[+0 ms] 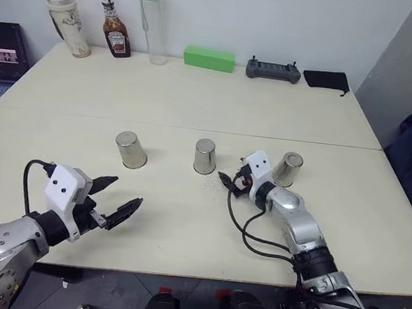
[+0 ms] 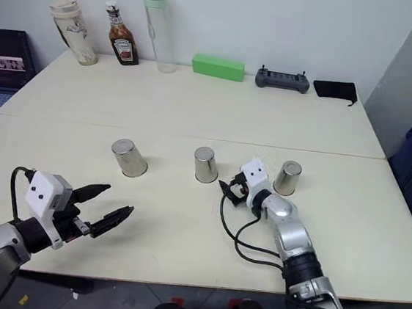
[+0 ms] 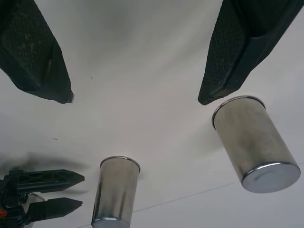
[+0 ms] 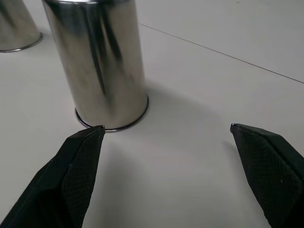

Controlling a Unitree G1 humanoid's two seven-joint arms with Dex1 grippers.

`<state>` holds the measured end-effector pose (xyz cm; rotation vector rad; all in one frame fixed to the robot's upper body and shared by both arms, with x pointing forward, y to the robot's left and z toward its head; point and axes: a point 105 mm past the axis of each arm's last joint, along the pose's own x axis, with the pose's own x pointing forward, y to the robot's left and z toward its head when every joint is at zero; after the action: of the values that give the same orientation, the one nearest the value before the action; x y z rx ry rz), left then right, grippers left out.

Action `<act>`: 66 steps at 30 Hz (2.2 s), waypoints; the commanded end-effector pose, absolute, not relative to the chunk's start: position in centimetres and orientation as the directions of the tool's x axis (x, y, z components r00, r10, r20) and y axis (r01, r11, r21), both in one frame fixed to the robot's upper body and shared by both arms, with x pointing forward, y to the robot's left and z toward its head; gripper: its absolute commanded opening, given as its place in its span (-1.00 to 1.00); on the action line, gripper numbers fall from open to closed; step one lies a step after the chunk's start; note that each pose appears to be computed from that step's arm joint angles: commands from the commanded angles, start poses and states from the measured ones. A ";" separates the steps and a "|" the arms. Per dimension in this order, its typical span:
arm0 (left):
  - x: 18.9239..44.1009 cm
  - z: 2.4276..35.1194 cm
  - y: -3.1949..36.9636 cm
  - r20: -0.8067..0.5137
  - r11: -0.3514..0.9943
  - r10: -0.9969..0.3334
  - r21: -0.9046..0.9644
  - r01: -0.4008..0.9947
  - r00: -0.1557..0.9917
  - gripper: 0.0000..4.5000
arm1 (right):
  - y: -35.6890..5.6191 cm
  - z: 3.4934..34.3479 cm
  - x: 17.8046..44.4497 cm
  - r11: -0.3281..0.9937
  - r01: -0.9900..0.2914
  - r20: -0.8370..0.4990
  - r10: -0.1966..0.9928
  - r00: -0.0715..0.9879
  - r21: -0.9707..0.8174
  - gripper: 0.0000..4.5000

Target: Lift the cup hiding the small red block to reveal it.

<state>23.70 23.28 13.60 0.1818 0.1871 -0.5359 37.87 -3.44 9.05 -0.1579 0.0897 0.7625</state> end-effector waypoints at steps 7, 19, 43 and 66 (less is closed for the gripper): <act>23.8 14.1 23.1 -0.195 0.843 -0.484 0.158 0.514 0.853 0.99 | -0.6 11.6 38.3 0.632 -0.767 -0.042 0.768 0.639 -0.110 1.00; 24.1 14.1 23.0 -0.185 0.845 -0.478 0.169 0.507 0.859 0.99 | 1.9 12.1 39.8 0.604 -0.789 -0.035 0.791 0.611 -0.114 1.00; 23.7 13.0 22.5 -0.197 0.852 -0.475 0.141 0.504 0.858 1.00 | -1.9 16.8 36.8 0.620 -0.766 0.051 0.782 0.622 -0.168 0.19; 23.4 12.9 22.5 -0.217 0.840 -0.485 0.151 0.520 0.847 1.00 | -5.3 10.8 34.7 0.694 -0.702 -0.103 0.695 0.711 -0.163 0.99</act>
<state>23.47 22.65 12.10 0.1847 0.2073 -0.5327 35.42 -5.47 8.86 -0.1694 0.0935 0.7586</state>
